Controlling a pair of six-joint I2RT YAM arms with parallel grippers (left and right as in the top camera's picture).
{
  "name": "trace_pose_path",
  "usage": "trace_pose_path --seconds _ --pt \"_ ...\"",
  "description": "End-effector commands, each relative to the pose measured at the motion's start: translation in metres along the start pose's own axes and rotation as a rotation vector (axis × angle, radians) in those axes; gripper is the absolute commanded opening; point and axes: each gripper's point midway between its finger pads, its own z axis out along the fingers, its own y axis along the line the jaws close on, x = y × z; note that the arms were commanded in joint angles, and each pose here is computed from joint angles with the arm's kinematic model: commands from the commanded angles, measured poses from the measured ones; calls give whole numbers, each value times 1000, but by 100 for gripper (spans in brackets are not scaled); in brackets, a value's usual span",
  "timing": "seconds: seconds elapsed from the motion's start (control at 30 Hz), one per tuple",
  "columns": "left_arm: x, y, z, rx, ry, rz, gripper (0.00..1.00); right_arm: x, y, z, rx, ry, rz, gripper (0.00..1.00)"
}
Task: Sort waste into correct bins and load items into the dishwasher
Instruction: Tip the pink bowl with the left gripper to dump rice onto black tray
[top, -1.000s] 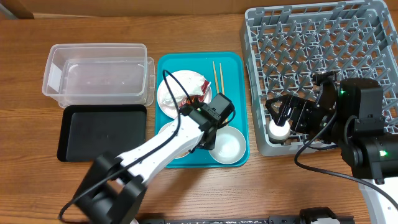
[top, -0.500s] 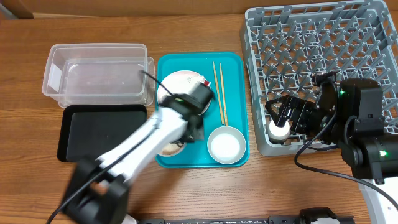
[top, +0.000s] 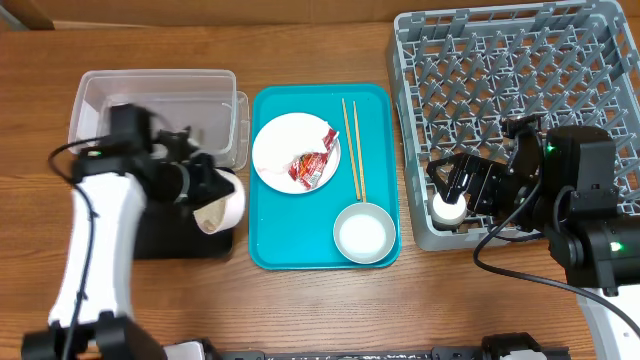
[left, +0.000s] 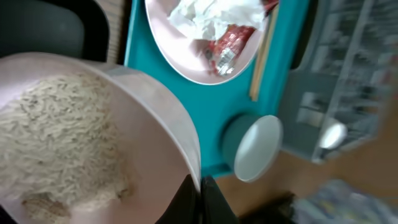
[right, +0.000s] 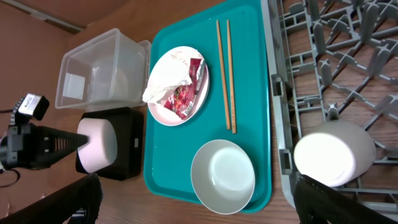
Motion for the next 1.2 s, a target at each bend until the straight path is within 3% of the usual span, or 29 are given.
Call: trace_pose_path --seconds 0.0,0.23,0.4,0.63,0.7,0.8,0.87,0.97,1.03,1.17 --pt "-16 -14 -22 397 -40 77 4 -4 4 -4 -5 -21 -20 100" --pt "-29 21 -28 623 -66 -62 4 -4 4 -4 -5 -20 -20 100" --pt "-29 14 -41 728 -131 -24 4 -4 4 -4 -4 -20 -20 100" --pt "-31 22 -42 709 -160 13 4 -4 4 -4 -5 -20 -20 100" --pt "-26 18 -44 722 -119 -60 4 -4 4 -4 -5 -20 -20 100" --pt "-26 25 -39 684 -140 38 4 -4 4 -4 -4 -19 -20 100" --pt "-30 30 -38 695 -110 -88 4 -4 4 -4 -4 -20 -20 100" --pt "-35 25 -46 736 -191 7 4 -3 4 -4 -3 -18 -19 100" --pt "-37 29 -44 744 -155 -100 4 -4 4 -4 -4 -18 -19 100" --pt "-28 26 -43 732 -120 -92 4 -3 3 -4 -2 -15 -17 100"
